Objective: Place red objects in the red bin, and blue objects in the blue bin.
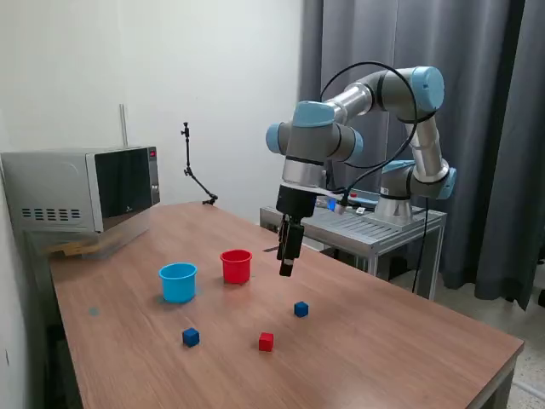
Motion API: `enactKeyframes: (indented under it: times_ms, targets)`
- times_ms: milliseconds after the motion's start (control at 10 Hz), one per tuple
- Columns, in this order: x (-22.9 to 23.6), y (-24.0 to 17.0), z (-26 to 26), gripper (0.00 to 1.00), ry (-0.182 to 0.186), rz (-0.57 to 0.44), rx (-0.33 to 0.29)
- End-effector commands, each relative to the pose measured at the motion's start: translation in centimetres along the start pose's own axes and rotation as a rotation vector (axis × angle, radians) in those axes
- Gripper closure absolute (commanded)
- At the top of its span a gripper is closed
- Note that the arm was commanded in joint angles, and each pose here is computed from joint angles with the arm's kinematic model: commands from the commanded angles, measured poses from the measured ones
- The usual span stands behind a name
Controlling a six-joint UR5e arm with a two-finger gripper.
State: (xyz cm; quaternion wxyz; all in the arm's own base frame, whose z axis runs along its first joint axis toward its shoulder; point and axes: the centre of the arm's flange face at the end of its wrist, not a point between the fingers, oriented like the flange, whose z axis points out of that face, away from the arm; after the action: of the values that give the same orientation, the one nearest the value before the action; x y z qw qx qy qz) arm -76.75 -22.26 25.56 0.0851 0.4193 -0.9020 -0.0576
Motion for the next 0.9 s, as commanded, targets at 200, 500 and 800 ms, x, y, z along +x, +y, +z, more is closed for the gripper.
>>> enactKeyframes:
  times_ms: [200, 500, 800]
  targets:
    - [2.4, -3.2, 3.4, 0.00, -0.051, 0.056, 0.051]
    - [4.2, -5.8, 6.4, 0.00, -0.068, 0.072, 0.074]
    - [4.0, -6.1, 8.9, 0.00, -0.092, 0.067, 0.091]
